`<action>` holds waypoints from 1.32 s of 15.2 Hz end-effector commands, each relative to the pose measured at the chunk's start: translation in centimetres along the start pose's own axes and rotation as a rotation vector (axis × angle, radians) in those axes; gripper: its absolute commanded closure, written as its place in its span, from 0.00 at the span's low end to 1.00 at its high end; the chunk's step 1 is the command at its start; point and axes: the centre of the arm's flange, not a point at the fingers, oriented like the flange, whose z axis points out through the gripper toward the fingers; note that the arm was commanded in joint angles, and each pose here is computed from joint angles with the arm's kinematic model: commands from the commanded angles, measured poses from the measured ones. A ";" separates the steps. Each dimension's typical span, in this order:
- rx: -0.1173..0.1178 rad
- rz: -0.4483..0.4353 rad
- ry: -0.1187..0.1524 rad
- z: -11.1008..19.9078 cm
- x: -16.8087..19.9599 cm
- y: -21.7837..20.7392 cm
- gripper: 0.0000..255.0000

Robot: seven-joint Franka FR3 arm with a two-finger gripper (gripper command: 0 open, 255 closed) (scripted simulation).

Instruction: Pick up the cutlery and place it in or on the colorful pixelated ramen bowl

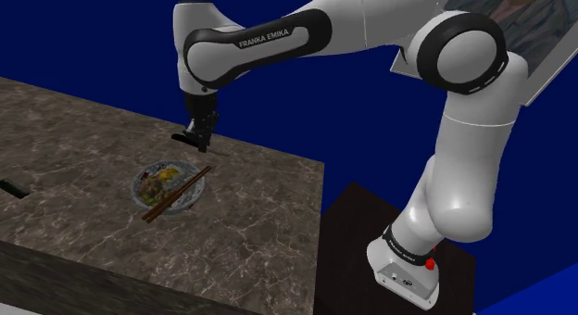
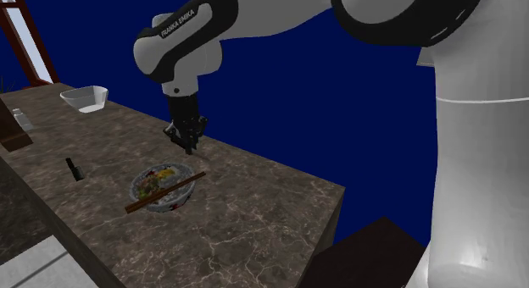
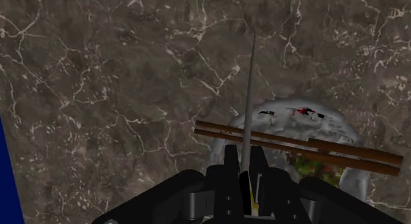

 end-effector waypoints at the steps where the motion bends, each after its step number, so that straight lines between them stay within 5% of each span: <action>1: 0.000 0.001 0.000 0.0 1.8 -1.7 1.00; 6: 0.000 0.001 0.000 -0.2 6.7 -7.0 1.00; 20: 0.000 0.001 0.000 7.1 7.1 -6.6 1.00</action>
